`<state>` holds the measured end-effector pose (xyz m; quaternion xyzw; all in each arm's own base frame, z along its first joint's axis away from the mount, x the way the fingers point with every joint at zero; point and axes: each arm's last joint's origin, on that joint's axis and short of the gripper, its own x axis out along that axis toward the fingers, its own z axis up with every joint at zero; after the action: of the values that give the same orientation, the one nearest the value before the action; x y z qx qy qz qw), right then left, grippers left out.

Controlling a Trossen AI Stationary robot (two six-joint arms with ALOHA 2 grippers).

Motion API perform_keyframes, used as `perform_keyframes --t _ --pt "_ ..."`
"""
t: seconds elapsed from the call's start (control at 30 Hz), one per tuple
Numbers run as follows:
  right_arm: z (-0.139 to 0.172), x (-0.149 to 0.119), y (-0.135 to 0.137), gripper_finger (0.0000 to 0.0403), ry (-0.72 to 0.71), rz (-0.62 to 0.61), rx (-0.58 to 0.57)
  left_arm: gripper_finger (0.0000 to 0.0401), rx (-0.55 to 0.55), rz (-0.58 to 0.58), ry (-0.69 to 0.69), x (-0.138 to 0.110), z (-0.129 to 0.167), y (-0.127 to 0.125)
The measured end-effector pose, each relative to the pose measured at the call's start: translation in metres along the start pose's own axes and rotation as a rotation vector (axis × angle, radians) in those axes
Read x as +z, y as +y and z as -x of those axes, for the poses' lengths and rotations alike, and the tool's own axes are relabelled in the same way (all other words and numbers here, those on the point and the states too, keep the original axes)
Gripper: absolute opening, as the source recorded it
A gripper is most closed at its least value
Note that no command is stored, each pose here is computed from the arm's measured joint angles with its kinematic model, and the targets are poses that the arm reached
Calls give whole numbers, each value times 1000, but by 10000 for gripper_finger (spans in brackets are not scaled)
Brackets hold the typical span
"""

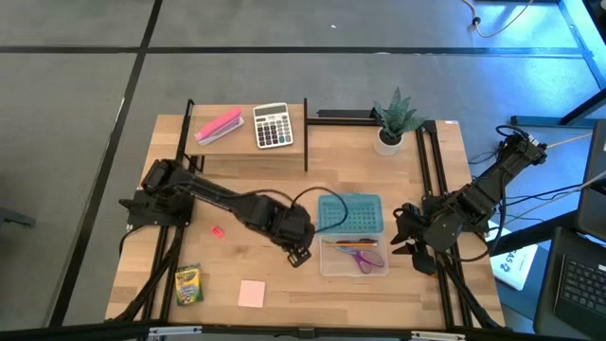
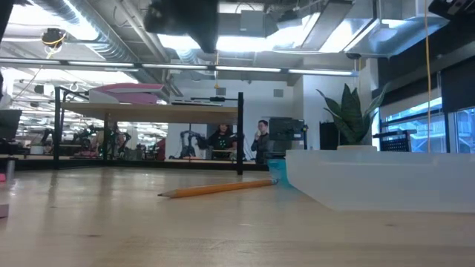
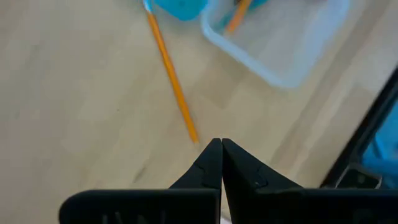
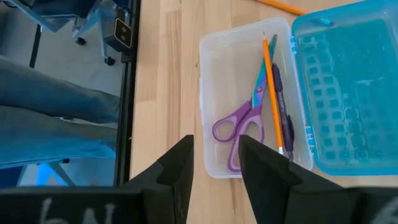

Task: Pack school essentials
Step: Put the orange pencil into the blue supply box

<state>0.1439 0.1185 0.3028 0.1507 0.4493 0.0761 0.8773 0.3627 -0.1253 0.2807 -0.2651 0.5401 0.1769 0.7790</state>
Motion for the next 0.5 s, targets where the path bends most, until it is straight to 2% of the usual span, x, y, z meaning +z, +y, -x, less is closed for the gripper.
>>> perform_keyframes --t 0.33,0.5 --pt "0 0 0 129 -1 51 1 0 96 -22 -113 -62 -13 -20" --pt "0 1 1 129 -15 77 13 0 92 -25 -195 -85 -30 -22"
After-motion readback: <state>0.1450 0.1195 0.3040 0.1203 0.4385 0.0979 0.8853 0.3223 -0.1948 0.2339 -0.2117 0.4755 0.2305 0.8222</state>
